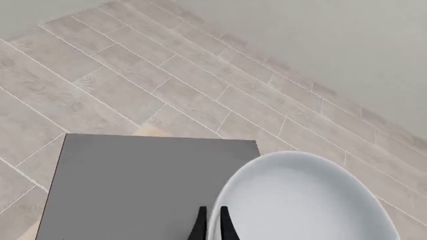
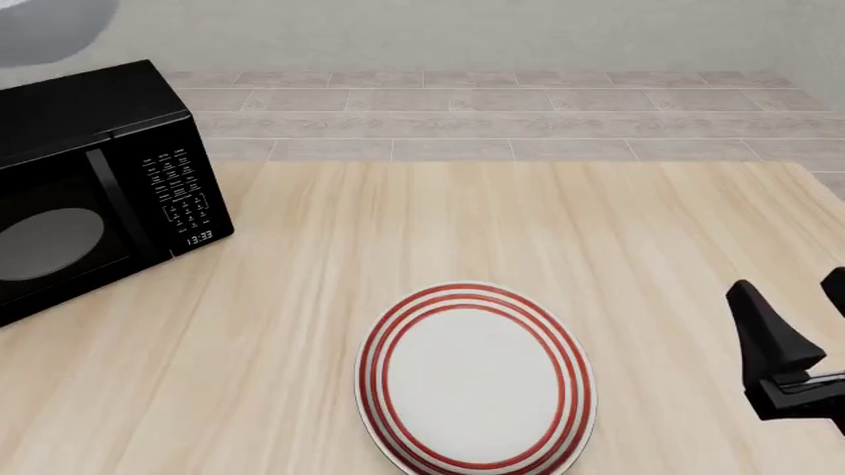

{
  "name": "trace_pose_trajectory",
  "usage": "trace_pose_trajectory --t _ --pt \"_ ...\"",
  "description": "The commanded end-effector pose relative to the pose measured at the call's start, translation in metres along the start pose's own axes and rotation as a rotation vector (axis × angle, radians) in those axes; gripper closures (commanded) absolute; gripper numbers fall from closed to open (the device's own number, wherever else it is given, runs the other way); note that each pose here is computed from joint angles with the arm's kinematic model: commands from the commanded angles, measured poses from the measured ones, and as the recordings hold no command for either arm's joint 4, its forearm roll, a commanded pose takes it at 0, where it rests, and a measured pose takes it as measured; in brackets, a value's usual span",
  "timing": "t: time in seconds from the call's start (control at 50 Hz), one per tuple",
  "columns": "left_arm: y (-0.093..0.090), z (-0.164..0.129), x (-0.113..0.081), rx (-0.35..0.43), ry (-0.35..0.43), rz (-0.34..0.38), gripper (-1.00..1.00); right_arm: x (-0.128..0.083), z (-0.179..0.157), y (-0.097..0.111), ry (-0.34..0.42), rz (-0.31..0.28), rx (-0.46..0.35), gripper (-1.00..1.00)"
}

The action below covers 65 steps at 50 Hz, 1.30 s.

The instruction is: Pick up the white bowl and put it on the plate.

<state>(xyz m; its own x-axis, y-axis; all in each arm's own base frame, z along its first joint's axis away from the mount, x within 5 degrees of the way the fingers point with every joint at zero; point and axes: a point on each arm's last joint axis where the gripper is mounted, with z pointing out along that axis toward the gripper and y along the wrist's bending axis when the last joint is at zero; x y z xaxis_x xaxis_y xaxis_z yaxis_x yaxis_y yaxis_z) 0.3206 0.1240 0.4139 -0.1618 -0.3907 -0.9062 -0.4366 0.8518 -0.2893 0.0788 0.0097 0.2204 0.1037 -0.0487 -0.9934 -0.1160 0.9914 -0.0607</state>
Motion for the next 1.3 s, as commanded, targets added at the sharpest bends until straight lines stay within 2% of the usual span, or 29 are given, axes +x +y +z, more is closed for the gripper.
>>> trace_pose_trajectory --t 0.02,0.12,0.14,0.32,0.36,0.4,0.54,0.62,0.78,0.98,1.08,1.12,1.2,1.3 --pt "-0.052 -0.058 0.008 0.198 -0.038 0.083 1.0 0.0 0.002 0.0 0.003 0.0 -0.001 -1.0" --pt "-0.069 -0.076 0.017 0.271 -0.033 0.133 1.0 0.0 -0.001 0.0 0.0 0.002 0.002 -1.0" --pt "-0.075 -0.086 0.023 0.309 -0.034 0.149 1.0 0.0 -0.001 0.0 0.0 0.004 0.002 -1.0" --pt "-0.09 -0.107 0.044 0.41 -0.026 0.223 1.0 0.0 -0.004 0.0 -0.003 0.006 0.005 -1.0" --pt "-0.098 -0.111 0.057 0.458 -0.005 0.249 1.0 0.0 -0.005 0.0 -0.003 0.008 0.006 -1.0" --pt "-0.098 -0.113 0.059 0.462 -0.008 0.255 1.0 0.0 -0.005 0.0 -0.003 0.008 0.006 -1.0" --pt "-0.116 -0.117 0.093 0.567 0.043 0.312 1.0 0.0 -0.008 0.0 -0.004 0.013 0.007 -1.0" --pt "-0.123 -0.12 0.104 0.604 0.054 0.327 1.0 0.0 -0.009 0.0 -0.008 0.013 0.006 -1.0" --pt "-0.14 -0.119 0.148 0.7 0.112 0.37 1.0 0.0 -0.012 -0.001 -0.011 0.012 0.011 -1.0" --pt "-0.158 -0.111 0.19 0.759 0.183 0.382 1.0 0.0 -0.015 -0.001 -0.013 0.01 0.015 -1.0" --pt "-0.165 -0.105 0.21 0.78 0.207 0.41 1.0 0.001 -0.015 -0.001 -0.011 0.01 0.02 -1.0" --pt "-0.166 -0.106 0.211 0.783 0.21 0.412 1.0 0.001 -0.015 -0.001 -0.011 0.01 0.02 -1.0" --pt "-0.172 -0.105 0.225 0.805 0.225 0.442 1.0 0.001 -0.017 -0.001 -0.014 0.012 0.02 -1.0" --pt "-0.178 -0.099 0.248 0.823 0.253 0.475 1.0 0.001 -0.016 -0.001 -0.012 0.017 0.02 -1.0"
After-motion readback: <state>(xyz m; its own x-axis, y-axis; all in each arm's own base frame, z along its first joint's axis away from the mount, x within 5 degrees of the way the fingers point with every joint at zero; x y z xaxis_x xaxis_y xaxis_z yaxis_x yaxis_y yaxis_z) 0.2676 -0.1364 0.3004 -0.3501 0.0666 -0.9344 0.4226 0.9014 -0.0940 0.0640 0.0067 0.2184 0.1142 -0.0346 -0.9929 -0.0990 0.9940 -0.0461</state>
